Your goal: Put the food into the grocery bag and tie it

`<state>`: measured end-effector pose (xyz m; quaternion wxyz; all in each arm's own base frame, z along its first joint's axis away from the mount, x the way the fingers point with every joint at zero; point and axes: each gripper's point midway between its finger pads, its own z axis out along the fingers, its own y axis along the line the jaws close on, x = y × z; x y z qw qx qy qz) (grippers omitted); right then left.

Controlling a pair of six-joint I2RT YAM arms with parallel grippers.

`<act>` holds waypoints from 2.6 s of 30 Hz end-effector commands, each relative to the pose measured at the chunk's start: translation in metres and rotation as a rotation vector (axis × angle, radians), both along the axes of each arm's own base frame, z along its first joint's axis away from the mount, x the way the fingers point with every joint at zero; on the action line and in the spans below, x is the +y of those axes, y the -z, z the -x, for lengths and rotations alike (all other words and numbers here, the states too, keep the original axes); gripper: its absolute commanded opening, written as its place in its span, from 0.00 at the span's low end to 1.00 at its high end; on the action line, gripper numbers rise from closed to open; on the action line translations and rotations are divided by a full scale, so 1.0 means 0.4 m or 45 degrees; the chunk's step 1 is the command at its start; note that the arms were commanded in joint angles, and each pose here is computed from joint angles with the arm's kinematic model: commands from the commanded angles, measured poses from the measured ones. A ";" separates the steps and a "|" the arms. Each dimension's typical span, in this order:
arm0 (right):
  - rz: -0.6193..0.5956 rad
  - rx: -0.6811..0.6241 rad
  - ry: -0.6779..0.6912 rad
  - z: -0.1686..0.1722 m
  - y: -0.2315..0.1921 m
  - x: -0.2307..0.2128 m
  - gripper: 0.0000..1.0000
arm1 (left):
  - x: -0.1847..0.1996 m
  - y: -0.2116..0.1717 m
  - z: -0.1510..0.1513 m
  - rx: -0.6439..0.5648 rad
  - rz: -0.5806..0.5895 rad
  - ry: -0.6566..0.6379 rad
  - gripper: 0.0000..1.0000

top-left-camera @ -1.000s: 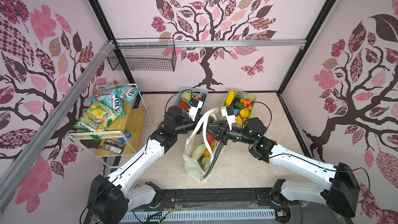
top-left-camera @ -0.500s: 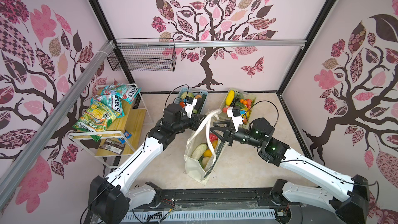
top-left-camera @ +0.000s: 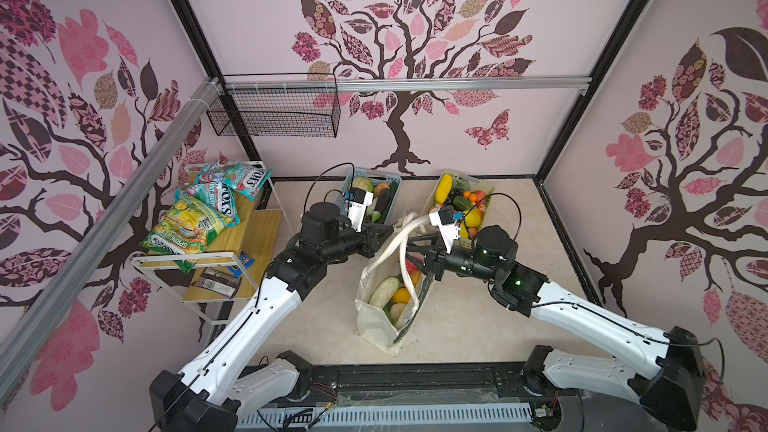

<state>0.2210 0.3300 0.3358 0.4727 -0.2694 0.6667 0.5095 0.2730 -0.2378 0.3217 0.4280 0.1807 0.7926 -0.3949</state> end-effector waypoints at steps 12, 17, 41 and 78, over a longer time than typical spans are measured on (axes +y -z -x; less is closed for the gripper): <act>-0.042 0.030 0.043 -0.054 -0.019 0.033 0.42 | -0.005 -0.065 0.155 -0.082 -0.012 0.211 0.11; -0.053 0.037 0.073 -0.062 -0.028 0.027 0.43 | -0.023 -0.030 0.196 -0.029 -0.013 0.314 0.12; 0.207 0.266 0.124 0.002 0.098 -0.059 0.51 | -0.073 -0.095 0.056 -0.131 -0.076 0.219 0.52; 0.242 0.168 0.612 -0.120 0.009 -0.207 0.16 | -0.181 0.033 -0.077 -0.197 0.099 0.350 0.70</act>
